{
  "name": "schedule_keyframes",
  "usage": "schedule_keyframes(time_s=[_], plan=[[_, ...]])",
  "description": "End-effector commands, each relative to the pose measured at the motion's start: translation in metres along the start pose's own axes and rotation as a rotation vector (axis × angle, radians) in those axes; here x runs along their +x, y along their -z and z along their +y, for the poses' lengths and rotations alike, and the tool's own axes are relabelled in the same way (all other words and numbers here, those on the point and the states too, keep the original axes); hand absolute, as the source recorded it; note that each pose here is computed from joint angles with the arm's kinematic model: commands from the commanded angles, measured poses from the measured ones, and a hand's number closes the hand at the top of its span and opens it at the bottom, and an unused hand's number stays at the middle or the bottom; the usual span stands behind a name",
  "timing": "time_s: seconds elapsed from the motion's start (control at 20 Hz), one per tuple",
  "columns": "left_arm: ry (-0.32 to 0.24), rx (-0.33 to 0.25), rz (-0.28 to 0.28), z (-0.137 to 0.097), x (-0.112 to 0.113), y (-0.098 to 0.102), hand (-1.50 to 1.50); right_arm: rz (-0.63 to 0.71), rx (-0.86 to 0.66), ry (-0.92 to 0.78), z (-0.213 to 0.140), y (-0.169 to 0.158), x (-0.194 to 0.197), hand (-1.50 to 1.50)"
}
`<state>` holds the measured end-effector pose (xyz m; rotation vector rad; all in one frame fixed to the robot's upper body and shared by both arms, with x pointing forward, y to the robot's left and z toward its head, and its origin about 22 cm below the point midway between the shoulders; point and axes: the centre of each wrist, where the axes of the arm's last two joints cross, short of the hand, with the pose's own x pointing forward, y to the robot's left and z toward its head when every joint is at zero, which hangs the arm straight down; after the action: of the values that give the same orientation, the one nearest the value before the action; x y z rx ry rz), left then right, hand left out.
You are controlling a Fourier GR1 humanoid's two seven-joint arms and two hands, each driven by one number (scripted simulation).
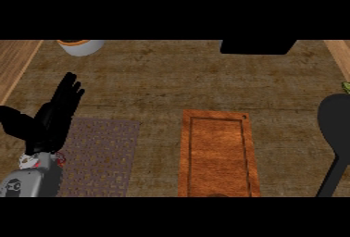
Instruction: Pick the squash from the cutting board and place it in the pan
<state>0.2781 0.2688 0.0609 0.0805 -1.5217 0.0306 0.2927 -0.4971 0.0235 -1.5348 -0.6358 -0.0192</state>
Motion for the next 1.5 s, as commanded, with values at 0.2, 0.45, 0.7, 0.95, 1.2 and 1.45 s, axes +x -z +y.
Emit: schedule_keyframes(time_s=[0.2,0.45,0.7,0.95,1.2,1.45], plan=[[0.007,0.001,-0.012,0.002,-0.006,0.003,0.00,0.041,0.120,0.117,0.026,-0.010,-0.030,-1.50],[0.009,0.010,-0.008,0.000,-0.003,0.001,0.00,-0.031,-0.039,0.338,0.004,0.005,-0.039,-1.50],[0.010,0.054,0.007,0.011,-0.012,-0.001,0.00,0.013,-0.091,0.600,-0.006,0.007,-0.061,-1.50],[0.008,0.068,0.021,0.027,-0.001,-0.009,0.00,-0.022,-0.103,0.763,-0.014,-0.006,-0.120,-1.50],[0.017,0.076,0.021,0.019,0.000,0.000,0.00,-0.098,-0.028,0.914,-0.028,-0.026,-0.171,-1.50],[0.004,0.062,0.019,0.042,0.009,-0.001,0.00,-0.128,-0.004,0.909,-0.045,-0.073,-0.200,-1.50]])
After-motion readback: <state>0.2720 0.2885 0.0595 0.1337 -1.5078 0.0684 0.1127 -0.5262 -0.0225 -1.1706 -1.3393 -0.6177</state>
